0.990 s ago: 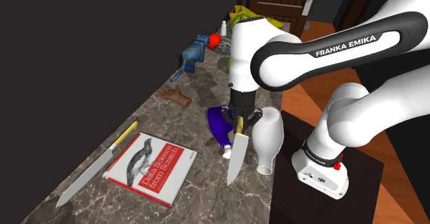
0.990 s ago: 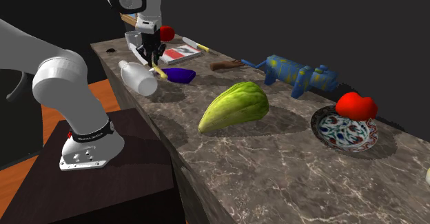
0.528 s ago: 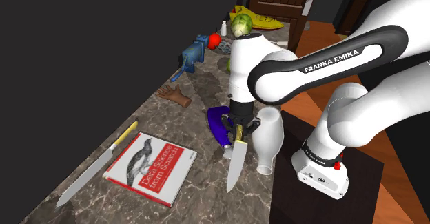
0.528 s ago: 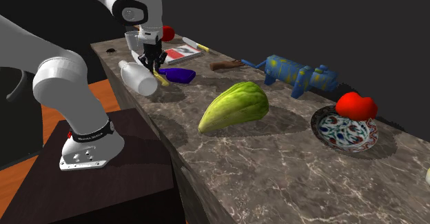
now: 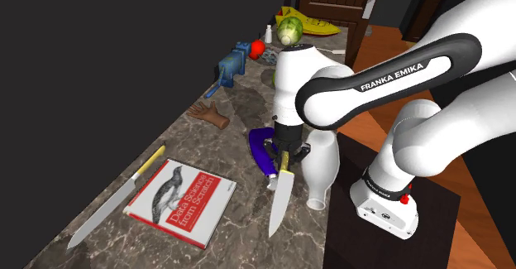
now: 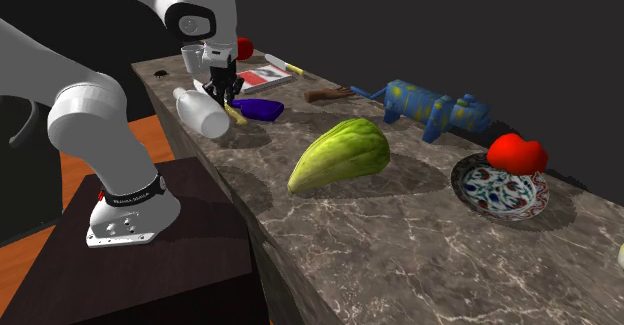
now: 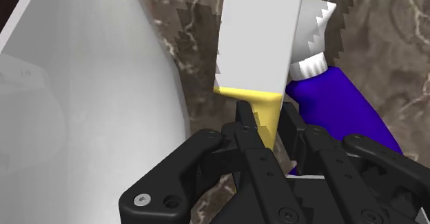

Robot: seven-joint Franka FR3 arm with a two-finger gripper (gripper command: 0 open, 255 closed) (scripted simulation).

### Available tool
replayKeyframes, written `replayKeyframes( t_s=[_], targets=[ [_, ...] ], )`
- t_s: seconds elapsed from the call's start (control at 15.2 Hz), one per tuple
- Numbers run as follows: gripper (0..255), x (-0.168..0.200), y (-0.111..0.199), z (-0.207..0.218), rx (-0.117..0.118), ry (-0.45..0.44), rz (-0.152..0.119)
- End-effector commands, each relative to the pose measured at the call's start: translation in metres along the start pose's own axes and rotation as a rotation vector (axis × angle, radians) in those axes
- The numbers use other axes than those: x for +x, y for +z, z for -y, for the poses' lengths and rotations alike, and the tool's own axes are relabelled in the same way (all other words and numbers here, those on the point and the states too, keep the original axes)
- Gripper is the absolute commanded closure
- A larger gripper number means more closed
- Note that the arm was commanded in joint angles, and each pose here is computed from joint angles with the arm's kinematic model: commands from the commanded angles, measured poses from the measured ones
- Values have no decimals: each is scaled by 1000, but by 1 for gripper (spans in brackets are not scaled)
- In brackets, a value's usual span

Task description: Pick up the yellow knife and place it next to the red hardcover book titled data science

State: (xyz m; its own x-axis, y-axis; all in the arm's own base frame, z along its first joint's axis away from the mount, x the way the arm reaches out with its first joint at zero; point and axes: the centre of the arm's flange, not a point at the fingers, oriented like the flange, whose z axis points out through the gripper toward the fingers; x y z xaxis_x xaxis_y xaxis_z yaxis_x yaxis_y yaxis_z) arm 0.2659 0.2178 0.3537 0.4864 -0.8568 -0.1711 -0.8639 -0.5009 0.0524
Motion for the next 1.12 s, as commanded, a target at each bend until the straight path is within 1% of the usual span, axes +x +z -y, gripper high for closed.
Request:
replayKeyframes(
  t_s=[0.0,0.07,0.4,0.66,1.06],
  targets=[
    [255,1,4,-2,-13,2,0],
    [0,1,4,-1,-13,2,0],
    [0,1,4,-2,-13,2,0],
    [0,1,-46,-1,-13,2,0],
    [0,1,-46,-1,-13,2,0]
  ],
)
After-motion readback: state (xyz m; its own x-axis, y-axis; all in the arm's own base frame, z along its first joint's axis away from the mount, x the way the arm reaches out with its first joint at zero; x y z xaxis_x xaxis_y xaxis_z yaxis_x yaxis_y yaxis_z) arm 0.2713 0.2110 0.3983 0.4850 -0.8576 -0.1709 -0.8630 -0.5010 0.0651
